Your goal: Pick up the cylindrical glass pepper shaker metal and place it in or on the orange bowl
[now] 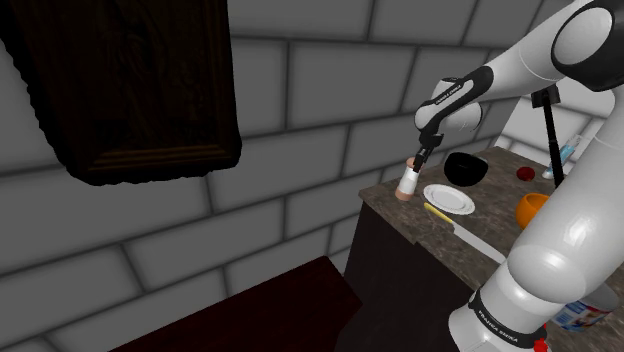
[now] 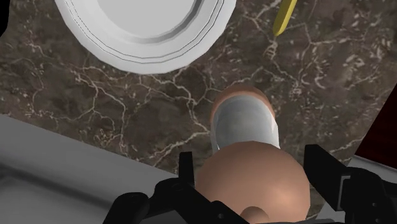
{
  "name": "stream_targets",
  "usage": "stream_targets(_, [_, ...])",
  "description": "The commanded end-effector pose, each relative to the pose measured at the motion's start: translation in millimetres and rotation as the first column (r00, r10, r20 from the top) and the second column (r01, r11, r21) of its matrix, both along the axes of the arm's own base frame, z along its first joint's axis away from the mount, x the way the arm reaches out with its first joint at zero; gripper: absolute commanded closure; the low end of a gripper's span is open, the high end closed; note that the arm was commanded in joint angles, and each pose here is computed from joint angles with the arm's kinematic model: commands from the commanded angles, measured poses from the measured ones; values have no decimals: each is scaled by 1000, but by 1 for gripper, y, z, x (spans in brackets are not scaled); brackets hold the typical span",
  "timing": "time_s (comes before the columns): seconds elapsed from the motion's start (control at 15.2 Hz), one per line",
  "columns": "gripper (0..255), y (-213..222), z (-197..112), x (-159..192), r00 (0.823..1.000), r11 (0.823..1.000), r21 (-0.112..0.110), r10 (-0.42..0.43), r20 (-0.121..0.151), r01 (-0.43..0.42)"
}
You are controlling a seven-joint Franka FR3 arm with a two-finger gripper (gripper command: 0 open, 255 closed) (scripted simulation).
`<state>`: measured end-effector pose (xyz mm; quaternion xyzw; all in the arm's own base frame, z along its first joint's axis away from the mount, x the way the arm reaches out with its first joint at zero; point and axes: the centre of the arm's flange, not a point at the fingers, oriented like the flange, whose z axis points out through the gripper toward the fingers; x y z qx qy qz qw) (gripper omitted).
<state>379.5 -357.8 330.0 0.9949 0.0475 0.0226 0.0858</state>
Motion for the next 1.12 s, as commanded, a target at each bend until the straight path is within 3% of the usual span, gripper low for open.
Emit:
stream_targets(0.0, [255, 0, 0, 0, 1000, 1000, 0, 0, -1, 0])
stream_targets(0.46, [255, 0, 0, 0, 1000, 1000, 0, 0, 0, 0])
stream_targets(1.06, [255, 0, 47, 0, 1000, 1000, 0, 0, 0, 0])
